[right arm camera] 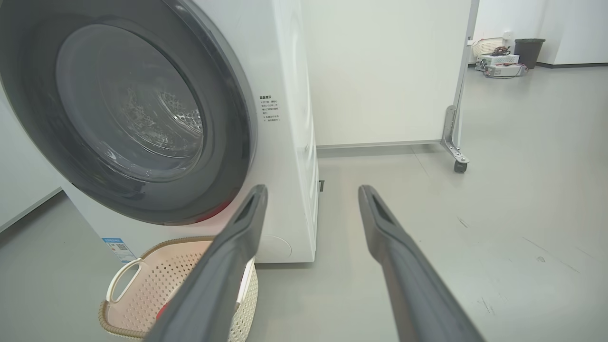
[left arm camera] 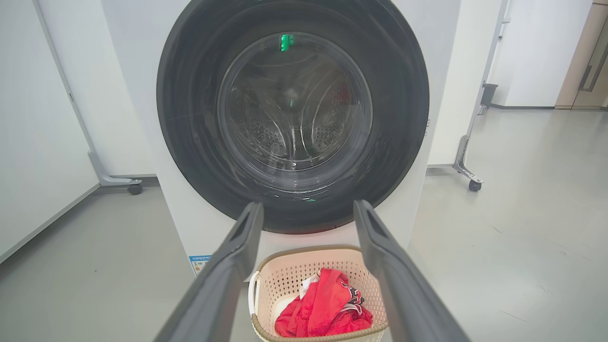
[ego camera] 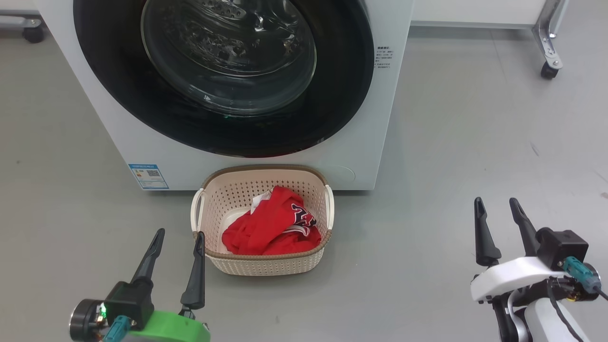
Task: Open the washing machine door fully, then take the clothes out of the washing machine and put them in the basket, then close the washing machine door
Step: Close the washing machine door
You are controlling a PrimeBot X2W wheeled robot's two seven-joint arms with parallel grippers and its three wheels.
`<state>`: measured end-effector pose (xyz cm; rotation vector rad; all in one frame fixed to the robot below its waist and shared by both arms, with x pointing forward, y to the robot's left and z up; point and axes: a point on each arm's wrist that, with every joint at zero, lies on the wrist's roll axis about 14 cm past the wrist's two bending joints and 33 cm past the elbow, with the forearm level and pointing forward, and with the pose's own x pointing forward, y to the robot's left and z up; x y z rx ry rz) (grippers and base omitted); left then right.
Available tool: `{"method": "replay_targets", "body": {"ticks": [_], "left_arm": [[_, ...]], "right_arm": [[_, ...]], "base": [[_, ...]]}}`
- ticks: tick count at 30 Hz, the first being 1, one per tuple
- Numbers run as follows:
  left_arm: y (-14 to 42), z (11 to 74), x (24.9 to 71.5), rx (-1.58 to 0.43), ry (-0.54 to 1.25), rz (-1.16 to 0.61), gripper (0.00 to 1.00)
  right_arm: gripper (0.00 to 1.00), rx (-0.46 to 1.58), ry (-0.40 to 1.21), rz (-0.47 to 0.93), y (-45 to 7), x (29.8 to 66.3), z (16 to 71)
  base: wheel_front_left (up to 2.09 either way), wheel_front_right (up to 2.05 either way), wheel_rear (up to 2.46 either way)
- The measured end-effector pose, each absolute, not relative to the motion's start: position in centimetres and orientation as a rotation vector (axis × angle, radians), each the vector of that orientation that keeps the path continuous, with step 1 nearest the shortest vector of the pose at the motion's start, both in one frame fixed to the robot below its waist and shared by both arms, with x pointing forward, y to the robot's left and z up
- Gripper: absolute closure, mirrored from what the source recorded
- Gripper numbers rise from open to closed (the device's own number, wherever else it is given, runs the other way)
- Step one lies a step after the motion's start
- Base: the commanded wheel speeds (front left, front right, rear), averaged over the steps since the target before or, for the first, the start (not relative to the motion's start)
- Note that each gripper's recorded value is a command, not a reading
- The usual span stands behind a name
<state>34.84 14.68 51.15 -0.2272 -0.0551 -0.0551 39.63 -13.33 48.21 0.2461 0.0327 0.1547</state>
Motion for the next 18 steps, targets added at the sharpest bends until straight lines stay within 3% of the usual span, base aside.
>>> {"method": "replay_targets", "body": {"ticks": [18], "left_arm": [[14.9,52.0,34.2,-0.229,-0.073,-0.054,0.0]], "right_arm": [[0.0,0.248,0.016,0.153,-12.9,37.5,48.7]], "base": [[0.0,0.0,0.0]]}}
